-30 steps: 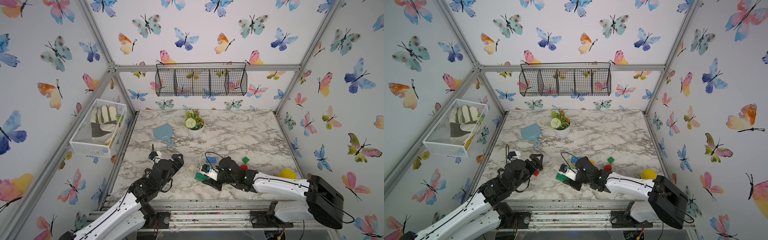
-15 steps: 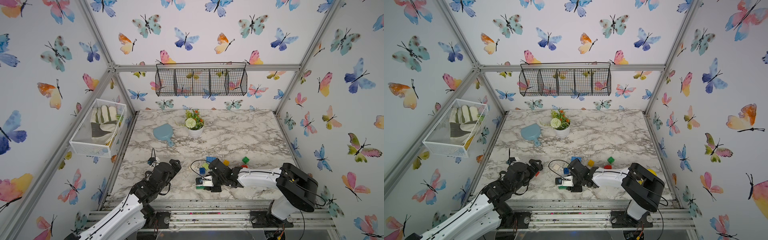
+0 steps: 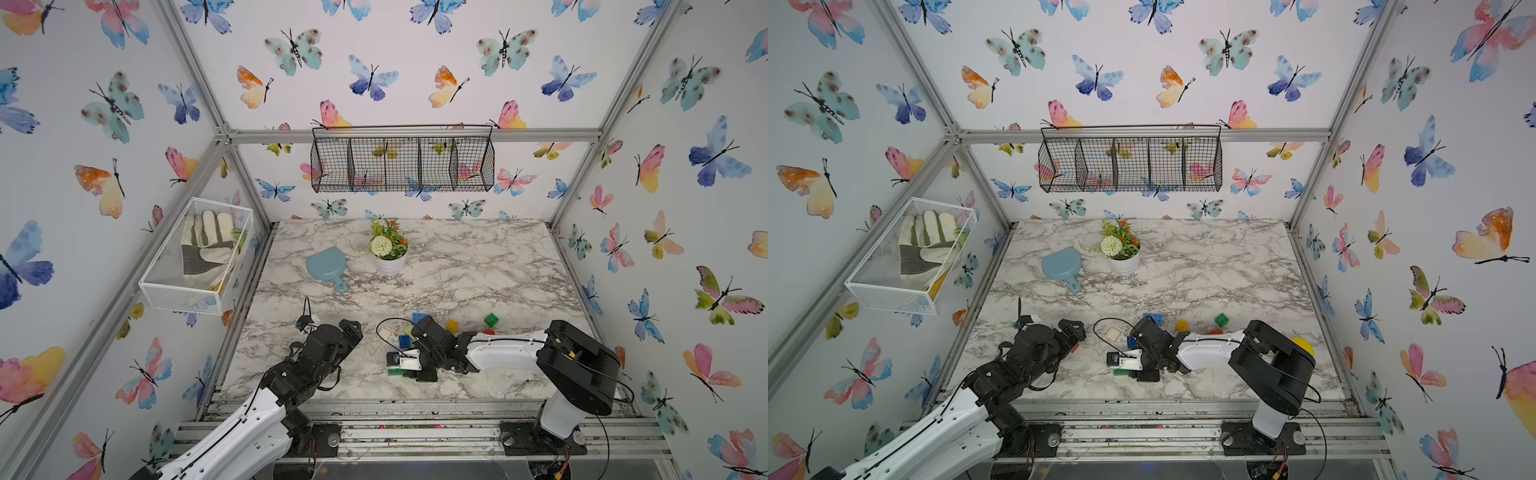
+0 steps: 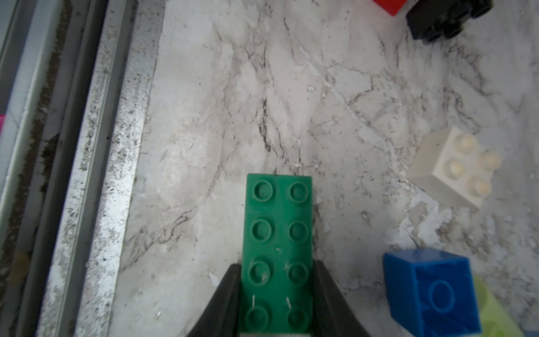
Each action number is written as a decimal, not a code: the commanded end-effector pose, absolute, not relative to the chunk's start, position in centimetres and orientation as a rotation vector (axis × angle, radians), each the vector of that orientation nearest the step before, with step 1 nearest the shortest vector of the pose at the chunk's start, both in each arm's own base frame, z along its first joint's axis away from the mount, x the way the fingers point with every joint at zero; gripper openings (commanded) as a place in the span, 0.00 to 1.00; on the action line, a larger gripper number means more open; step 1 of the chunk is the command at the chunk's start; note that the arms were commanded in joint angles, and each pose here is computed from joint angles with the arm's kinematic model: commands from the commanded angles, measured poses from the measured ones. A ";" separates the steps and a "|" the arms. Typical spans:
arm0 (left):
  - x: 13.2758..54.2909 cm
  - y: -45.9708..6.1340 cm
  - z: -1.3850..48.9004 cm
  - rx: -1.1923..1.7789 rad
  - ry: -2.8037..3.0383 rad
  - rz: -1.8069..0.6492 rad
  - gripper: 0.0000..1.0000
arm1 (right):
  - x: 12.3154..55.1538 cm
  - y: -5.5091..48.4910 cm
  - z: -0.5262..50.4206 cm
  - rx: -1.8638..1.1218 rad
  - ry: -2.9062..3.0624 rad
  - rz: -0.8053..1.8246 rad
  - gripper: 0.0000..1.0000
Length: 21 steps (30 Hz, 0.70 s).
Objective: Assemble the number 1 with lego
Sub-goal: Place the lego brick at the center of the board.
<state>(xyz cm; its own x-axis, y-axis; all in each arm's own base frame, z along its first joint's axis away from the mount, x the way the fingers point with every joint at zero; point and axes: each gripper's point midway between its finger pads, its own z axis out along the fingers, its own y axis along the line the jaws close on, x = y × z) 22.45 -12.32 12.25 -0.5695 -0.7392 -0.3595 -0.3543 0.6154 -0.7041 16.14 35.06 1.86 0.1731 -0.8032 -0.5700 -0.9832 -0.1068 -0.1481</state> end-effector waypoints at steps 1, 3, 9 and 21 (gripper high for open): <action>22.1 -12.2 11.7 -0.846 2.217 -0.752 0.98 | 16.9 34.9 1.5 -1.936 1.729 0.455 0.44; 22.1 -12.2 11.6 -0.845 2.221 -0.751 0.98 | 16.8 34.9 1.9 -1.931 1.723 0.469 0.50; 22.2 -12.3 11.5 -0.813 2.234 -0.743 0.98 | 16.5 35.4 4.2 -1.881 1.693 0.520 0.62; 23.0 -18.4 9.4 -0.085 2.578 -0.587 0.90 | 20.5 31.2 16.0 -0.887 1.910 0.685 0.58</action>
